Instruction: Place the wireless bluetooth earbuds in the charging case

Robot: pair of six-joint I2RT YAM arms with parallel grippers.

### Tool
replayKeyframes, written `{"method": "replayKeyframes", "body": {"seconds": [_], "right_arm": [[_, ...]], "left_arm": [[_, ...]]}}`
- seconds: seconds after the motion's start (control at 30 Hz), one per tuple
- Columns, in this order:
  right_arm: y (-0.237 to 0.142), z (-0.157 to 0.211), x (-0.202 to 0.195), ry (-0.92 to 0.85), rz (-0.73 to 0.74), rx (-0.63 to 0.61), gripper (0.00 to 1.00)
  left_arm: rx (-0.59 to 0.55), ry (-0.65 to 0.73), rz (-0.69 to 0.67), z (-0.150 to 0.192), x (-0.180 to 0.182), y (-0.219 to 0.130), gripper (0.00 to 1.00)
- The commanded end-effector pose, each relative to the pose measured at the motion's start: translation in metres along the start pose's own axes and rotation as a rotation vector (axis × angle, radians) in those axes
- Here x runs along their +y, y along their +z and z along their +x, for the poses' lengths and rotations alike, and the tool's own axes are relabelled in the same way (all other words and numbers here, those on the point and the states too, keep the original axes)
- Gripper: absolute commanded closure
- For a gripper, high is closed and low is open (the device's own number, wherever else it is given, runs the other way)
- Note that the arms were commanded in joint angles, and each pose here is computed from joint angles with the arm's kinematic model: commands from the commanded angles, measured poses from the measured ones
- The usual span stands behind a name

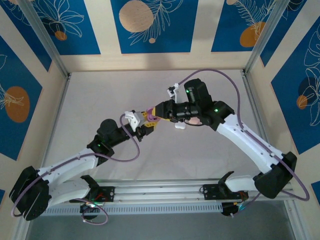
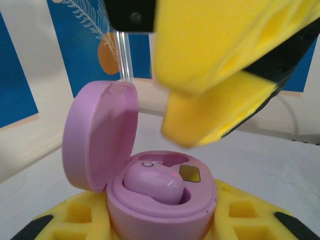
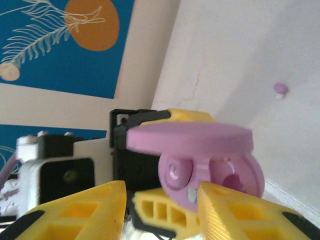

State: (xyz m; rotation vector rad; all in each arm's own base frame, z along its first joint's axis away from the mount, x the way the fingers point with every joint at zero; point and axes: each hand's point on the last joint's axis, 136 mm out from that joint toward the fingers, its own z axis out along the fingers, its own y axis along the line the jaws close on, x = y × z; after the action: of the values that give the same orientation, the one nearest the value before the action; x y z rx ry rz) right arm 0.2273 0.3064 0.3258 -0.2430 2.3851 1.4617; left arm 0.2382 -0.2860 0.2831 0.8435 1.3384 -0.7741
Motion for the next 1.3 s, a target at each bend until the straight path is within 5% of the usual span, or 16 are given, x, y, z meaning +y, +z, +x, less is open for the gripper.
{"method": "replayKeyframes", "body": {"seconds": [0.0, 0.17, 0.37, 0.73, 1.0, 1.27], "right_arm": [[-0.027, -0.002, 0.023, -0.129, -0.039, -0.084, 0.56], [-0.054, -0.012, -0.002, -0.136, 0.066, -0.26, 0.56], [-0.074, -0.013, -0.103, 0.123, 0.291, -0.33, 0.55], [0.023, 0.01, -0.189, 0.315, 0.307, 0.035, 0.61], [0.127, 0.021, -0.191, 0.23, 0.293, 0.321, 0.61], [0.194, 0.023, -0.194, 0.14, 0.31, 0.454, 0.6]], "left_arm": [[-0.041, 0.023, -0.04, -0.013, 0.004, -0.005, 0.78], [-0.035, 0.011, -0.091, -0.018, 0.011, -0.011, 0.77], [-0.043, 0.011, -0.129, -0.035, 0.014, -0.025, 0.77], [-0.097, 0.028, -0.155, -0.077, 0.013, -0.049, 0.77], [-0.118, 0.034, -0.134, -0.093, 0.008, -0.056, 0.76], [-0.111, 0.05, -0.136, -0.094, 0.007, -0.06, 0.76]]}}
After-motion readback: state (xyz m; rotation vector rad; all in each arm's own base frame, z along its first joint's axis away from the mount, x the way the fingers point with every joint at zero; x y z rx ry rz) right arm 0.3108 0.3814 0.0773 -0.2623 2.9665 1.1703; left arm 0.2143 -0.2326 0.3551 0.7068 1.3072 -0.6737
